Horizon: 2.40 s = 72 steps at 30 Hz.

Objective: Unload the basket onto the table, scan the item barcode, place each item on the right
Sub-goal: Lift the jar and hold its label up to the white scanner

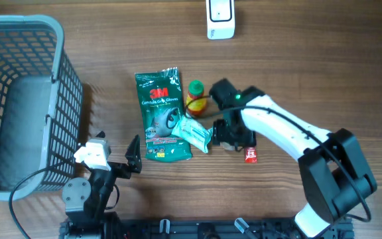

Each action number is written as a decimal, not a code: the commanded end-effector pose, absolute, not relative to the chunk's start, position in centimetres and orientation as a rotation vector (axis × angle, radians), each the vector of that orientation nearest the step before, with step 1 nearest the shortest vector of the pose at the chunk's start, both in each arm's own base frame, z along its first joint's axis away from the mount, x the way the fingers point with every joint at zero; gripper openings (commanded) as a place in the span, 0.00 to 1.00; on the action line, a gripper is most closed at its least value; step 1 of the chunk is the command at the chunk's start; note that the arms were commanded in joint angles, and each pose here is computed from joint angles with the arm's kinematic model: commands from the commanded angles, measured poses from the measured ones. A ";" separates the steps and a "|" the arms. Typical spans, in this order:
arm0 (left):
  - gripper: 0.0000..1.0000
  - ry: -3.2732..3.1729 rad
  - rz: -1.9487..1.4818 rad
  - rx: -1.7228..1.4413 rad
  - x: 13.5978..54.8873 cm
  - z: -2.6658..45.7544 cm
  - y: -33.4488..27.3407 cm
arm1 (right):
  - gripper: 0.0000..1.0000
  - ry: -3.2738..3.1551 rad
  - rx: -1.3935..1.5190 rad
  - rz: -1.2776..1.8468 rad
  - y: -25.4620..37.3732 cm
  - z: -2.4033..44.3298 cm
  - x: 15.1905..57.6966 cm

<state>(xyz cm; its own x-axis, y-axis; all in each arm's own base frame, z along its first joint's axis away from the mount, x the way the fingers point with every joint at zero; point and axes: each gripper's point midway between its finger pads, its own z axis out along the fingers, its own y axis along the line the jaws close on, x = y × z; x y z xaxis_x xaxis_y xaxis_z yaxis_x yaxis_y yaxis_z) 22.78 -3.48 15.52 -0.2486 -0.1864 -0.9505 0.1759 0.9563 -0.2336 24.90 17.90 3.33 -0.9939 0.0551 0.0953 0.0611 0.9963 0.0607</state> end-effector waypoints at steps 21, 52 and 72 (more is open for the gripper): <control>1.00 1.789 -0.359 0.000 22.7 15.4 -3.8 | 0.81 -3.032 -0.193 0.086 17.2 -1.6 27.2; 1.00 1.789 -0.359 0.000 22.7 15.4 -3.8 | 0.64 -2.540 -0.394 -0.717 21.2 17.6 17.0; 1.00 1.789 -0.359 0.000 22.7 15.4 -3.8 | 0.60 -2.984 -0.615 -0.669 15.9 21.3 18.5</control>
